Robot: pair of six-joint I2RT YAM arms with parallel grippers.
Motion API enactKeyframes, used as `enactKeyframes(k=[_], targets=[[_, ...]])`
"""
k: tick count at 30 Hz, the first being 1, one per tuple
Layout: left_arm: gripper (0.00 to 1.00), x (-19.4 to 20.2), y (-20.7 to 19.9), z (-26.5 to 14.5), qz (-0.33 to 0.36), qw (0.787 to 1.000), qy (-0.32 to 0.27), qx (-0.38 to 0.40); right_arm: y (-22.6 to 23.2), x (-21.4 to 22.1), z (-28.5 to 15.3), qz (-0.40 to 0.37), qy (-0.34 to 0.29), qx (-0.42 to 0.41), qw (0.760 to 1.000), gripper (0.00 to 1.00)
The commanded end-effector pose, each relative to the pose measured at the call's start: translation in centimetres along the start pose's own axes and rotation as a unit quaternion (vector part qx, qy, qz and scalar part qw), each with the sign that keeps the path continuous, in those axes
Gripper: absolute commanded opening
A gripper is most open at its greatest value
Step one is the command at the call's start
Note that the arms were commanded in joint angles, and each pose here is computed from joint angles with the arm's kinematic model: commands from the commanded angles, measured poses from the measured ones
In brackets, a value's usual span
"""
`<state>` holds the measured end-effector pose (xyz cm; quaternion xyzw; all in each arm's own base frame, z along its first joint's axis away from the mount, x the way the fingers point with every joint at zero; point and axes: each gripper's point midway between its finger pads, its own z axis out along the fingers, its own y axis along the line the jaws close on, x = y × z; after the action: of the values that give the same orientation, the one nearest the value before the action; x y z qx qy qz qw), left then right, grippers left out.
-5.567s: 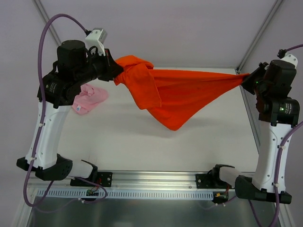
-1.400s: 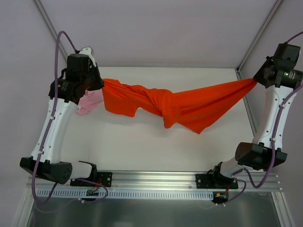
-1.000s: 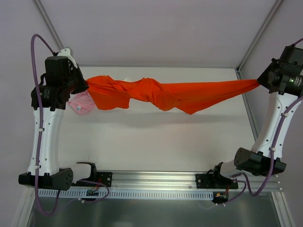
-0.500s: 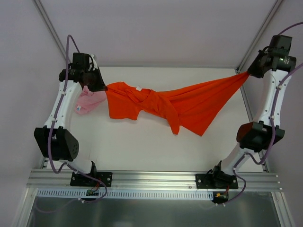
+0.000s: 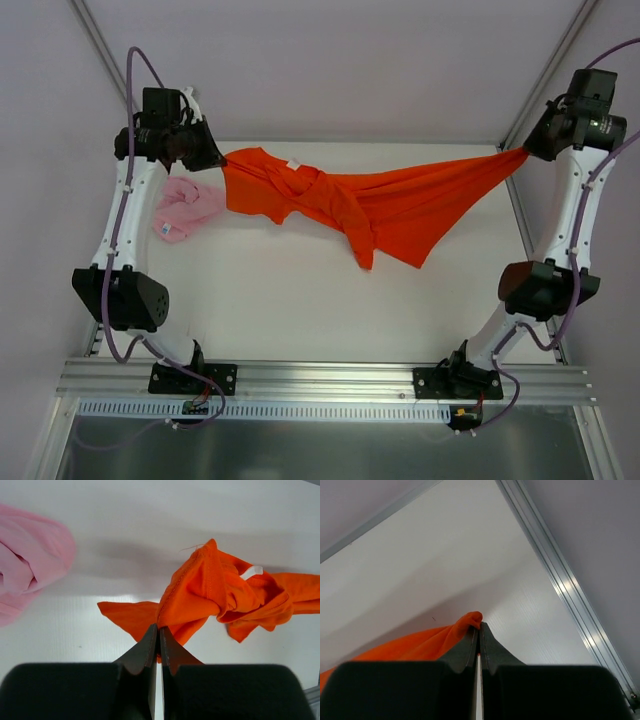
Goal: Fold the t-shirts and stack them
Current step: Flatten out the tshirt
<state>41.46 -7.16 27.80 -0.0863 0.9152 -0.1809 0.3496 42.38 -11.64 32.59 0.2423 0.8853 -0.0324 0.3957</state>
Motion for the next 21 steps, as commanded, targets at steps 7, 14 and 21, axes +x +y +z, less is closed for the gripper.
enactKeyframes(k=[7,14,21], targets=[[0.0,2.4,-2.1,-10.9,0.045,0.997,-0.056,0.033,-3.0,0.1,-14.9,0.002,-0.135,0.015,0.991,0.01],[0.0,6.4,-0.8,-14.6,0.06,0.996,-0.069,0.006,-4.0,2.0,-21.8,-0.005,-0.178,0.018,0.984,0.01],[0.0,7.5,-1.1,-11.2,0.034,0.999,-0.023,0.035,-3.2,1.4,-20.8,-0.011,-0.166,0.005,0.986,0.01]])
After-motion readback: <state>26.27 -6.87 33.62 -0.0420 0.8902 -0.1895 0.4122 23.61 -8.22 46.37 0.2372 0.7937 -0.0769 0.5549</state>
